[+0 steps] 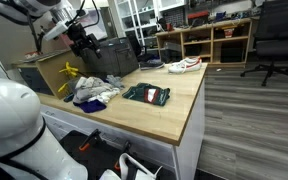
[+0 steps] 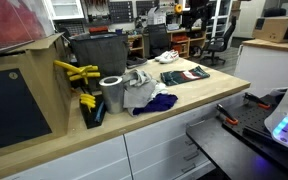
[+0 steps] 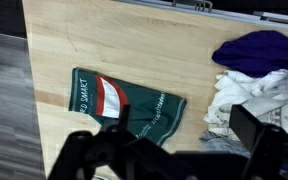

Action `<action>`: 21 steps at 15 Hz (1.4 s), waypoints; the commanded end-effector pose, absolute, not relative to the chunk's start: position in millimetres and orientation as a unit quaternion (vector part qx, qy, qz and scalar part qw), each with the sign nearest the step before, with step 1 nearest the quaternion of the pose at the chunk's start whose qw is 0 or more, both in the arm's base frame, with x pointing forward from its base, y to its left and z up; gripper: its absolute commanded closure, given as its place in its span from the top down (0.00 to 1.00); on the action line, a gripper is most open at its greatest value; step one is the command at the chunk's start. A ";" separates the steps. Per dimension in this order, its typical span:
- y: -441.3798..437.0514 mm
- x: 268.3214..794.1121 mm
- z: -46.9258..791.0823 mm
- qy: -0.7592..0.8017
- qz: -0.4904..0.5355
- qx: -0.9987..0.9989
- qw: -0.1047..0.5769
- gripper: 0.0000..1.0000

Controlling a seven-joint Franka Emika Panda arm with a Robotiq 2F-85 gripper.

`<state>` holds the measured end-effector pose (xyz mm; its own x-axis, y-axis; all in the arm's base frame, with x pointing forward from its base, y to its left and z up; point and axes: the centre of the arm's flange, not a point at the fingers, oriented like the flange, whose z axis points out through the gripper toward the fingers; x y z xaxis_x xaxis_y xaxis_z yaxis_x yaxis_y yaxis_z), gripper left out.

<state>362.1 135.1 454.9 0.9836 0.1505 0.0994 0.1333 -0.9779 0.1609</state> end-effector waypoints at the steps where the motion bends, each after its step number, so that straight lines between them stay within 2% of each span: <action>1: 137.6 431.3 452.2 0.051 0.045 0.995 0.071 1.00; 10: 131.8 534.8 426.7 0.016 0.032 0.999 0.041 1.00; 21: 127.3 597.6 343.5 -0.050 0.027 0.996 0.071 1.00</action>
